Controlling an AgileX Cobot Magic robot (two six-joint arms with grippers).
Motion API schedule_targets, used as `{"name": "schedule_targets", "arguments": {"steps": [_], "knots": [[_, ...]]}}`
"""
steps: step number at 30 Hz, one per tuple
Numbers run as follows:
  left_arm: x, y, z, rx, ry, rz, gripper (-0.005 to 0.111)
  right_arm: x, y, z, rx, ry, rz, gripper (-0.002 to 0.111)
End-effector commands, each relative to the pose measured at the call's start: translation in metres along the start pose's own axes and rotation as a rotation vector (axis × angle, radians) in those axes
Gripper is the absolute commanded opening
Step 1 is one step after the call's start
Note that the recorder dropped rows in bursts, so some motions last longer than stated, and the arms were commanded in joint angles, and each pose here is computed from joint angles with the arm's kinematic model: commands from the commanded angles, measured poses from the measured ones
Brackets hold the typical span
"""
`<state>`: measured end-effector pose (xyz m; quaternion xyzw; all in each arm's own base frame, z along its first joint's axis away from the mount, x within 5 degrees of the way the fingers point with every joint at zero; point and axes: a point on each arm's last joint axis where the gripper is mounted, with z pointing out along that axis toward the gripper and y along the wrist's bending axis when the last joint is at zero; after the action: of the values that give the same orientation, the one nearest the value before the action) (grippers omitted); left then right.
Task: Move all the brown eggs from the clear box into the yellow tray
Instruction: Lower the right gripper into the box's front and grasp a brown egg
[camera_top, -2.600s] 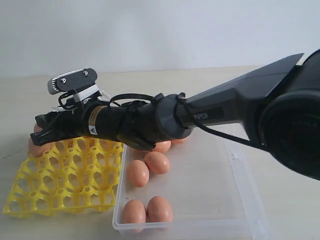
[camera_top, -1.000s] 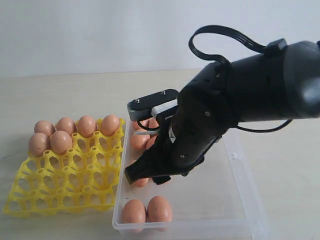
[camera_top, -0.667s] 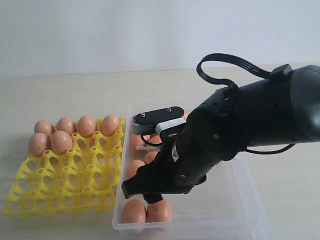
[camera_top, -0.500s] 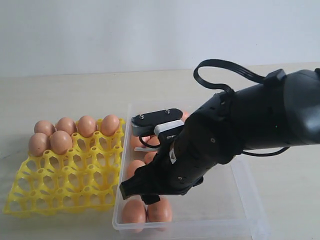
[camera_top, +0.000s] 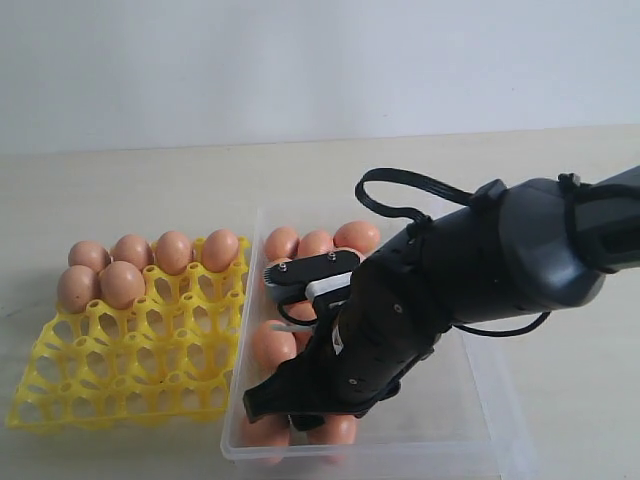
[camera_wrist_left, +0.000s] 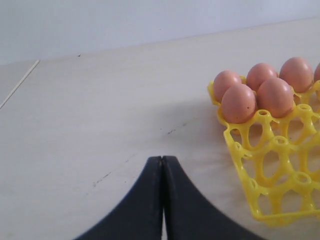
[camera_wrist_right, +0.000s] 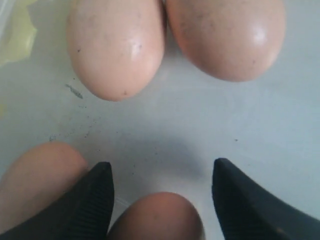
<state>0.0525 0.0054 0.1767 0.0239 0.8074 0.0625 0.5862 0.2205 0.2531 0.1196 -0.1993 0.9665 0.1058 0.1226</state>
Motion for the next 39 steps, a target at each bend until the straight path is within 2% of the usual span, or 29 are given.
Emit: {"name": "schedule_targets", "arguments": {"steps": [1,3,4,5,11,14,16,18,22,24,33,39], "knots": [[-0.002,0.0,-0.001,0.007,-0.02,-0.004,0.0,0.008,-0.002,0.004,0.021,0.072,0.018,0.042],[-0.002,0.0,-0.001,0.007,-0.02,-0.004,0.0,0.008,-0.002,-0.002,0.021,0.075,0.017,0.022],[-0.002,0.0,-0.001,0.007,-0.02,-0.004,0.0,0.007,-0.001,-0.006,0.018,0.064,0.001,0.004],[-0.002,0.0,-0.001,0.007,-0.02,-0.004,0.0,0.006,-0.001,-0.008,0.014,0.057,-0.01,0.0],[-0.002,0.0,-0.001,0.007,-0.02,-0.004,0.0,-0.005,0.001,-0.031,0.002,-0.062,-0.097,0.0],[-0.002,0.0,-0.001,0.007,-0.02,-0.004,0.0,-0.004,0.0,-0.046,0.02,-0.048,-0.119,0.0],[-0.002,0.0,-0.001,0.007,-0.02,-0.004,0.0,-0.003,-0.001,-0.057,0.049,0.008,-0.209,0.005],[-0.002,0.0,-0.001,0.007,-0.02,-0.004,0.0,-0.002,-0.001,-0.064,0.057,0.041,-0.305,0.02],[-0.002,0.0,-0.001,0.007,-0.02,-0.004,0.0,0.002,-0.003,-0.064,0.072,0.1,-0.356,0.05],[-0.002,0.0,-0.001,0.007,-0.02,-0.004,0.0,0.002,-0.003,-0.064,0.071,0.102,-0.377,0.057],[-0.002,0.0,-0.001,0.007,-0.02,-0.004,0.0,0.002,-0.003,-0.061,0.062,0.112,-0.499,0.059],[-0.002,0.0,-0.001,0.007,-0.02,-0.004,0.0,0.003,-0.003,-0.037,0.056,0.149,-0.541,0.061]]}}
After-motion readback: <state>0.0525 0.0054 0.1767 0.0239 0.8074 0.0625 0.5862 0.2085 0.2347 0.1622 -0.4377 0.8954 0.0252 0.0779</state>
